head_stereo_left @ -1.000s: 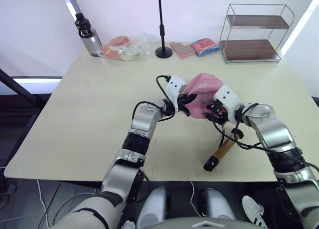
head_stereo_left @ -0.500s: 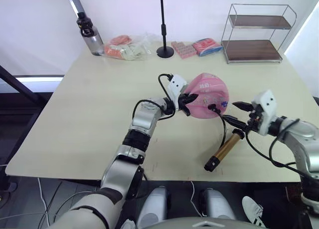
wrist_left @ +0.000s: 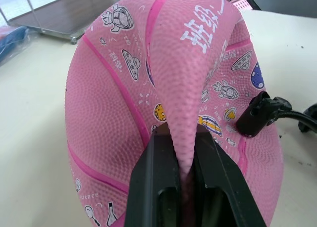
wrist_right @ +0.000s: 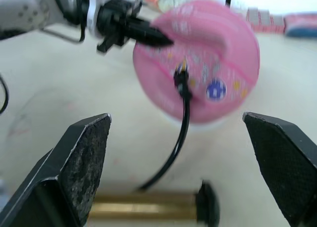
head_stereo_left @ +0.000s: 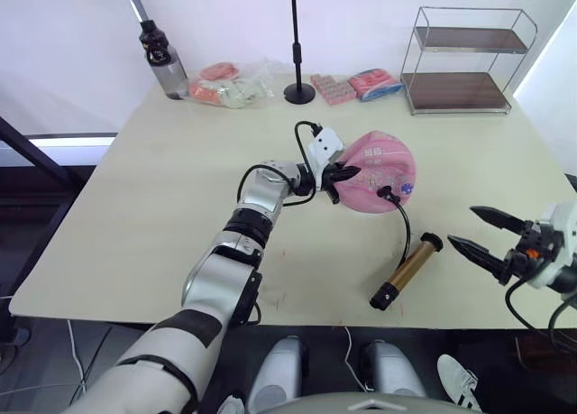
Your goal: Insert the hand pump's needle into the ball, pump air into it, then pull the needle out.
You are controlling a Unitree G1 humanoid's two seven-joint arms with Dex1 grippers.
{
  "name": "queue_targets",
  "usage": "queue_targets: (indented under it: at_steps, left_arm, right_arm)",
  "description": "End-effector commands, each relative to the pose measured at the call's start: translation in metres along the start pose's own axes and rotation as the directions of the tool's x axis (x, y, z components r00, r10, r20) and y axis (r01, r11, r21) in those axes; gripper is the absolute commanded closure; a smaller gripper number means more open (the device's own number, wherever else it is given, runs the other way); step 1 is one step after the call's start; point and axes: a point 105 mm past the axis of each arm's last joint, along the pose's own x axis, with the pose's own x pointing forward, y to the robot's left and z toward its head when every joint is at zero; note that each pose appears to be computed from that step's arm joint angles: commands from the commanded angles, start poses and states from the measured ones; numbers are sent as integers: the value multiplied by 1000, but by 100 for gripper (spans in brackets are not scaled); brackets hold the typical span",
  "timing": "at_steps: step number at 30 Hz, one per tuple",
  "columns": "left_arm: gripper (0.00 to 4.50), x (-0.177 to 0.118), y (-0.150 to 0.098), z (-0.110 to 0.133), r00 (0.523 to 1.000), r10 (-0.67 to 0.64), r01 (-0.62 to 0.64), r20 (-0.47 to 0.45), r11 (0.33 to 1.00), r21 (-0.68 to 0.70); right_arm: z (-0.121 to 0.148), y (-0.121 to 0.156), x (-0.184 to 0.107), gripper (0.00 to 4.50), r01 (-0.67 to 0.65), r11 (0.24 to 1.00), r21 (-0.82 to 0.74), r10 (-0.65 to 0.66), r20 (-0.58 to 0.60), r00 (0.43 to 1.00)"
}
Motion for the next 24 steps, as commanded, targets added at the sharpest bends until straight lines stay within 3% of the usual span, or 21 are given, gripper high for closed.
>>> queue_targets:
  at_steps: [1,8,9,12,13,17,24]
  left_arm:
    - [450,1,-8,-24,994,-50,50,-95,999,-1]
    - [450,2,-6,-13,997,-44,45,-57,999,3]
    - [367,1,-4,-12,998,-33,33,-56,999,4]
    - [265,-1,0,0,999,-26,26,-19,1000,8]
    - [200,-1,1,3,1000,-23,23,-7,1000,13]
    - [9,-4,3,22,998,-21,19,52,999,36]
    - [3,-13,5,55,989,-12,3,149,998,61]
  right_arm:
    - [7,-1,-22,3,2,996,-88,-1,15,1000]
    - [11,-8,-41,3,10,988,-153,1,74,997]
    - [11,-10,-42,0,21,986,-166,-7,89,996]
    - [13,-13,-44,0,42,981,-187,-15,145,989]
    - [14,-14,-45,0,44,981,-187,-14,160,987]
    - [20,-9,-41,0,25,980,-198,15,198,980]
    - [33,-4,-34,0,20,976,-216,39,264,964]
